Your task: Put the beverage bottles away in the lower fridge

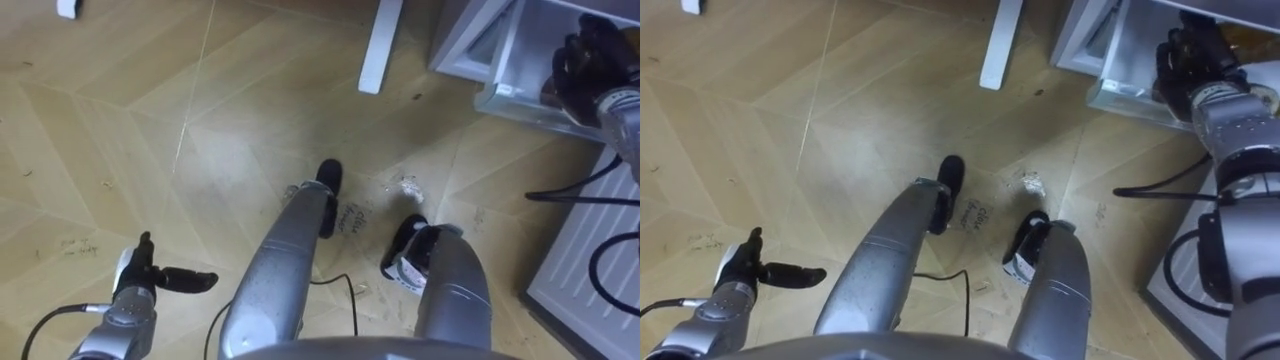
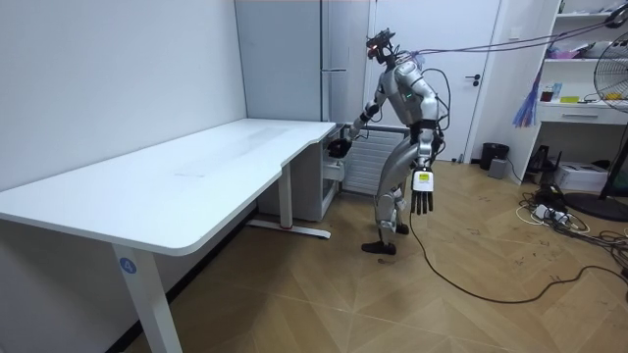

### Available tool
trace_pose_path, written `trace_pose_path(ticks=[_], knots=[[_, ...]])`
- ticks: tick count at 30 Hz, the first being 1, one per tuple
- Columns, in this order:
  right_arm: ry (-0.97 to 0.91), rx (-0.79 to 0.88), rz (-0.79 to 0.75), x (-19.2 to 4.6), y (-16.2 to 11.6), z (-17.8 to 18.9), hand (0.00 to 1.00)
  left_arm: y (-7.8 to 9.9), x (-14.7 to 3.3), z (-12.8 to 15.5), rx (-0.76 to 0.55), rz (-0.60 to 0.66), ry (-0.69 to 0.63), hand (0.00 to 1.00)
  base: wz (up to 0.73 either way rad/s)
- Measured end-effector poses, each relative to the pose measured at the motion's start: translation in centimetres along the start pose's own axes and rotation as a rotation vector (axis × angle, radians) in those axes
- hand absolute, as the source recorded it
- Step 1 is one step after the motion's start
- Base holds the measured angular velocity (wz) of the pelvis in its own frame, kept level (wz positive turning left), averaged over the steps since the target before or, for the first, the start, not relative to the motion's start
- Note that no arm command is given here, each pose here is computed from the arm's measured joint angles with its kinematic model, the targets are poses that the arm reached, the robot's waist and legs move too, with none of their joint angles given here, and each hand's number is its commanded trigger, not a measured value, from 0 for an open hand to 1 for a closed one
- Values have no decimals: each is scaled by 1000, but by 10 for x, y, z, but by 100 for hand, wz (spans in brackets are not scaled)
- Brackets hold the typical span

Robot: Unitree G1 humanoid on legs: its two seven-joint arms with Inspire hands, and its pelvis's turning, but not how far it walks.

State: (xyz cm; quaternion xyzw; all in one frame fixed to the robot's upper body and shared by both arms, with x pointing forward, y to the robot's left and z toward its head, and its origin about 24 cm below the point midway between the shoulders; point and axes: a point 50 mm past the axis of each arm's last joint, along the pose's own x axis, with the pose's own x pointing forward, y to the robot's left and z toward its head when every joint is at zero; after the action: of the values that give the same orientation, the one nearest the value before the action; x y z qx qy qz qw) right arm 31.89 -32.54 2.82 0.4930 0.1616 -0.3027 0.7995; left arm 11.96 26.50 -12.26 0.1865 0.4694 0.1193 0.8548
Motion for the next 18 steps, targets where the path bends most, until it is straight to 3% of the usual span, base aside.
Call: trace_pose_path(ticks=[11, 18], knots=[[-23, 18, 16, 0, 4, 4, 0, -3, -1, 9, -11, -14, -51, 0, 2], [-54, 17, 49, -2, 12, 8, 0, -3, -3, 1, -7, -14, -28, 0, 2]])
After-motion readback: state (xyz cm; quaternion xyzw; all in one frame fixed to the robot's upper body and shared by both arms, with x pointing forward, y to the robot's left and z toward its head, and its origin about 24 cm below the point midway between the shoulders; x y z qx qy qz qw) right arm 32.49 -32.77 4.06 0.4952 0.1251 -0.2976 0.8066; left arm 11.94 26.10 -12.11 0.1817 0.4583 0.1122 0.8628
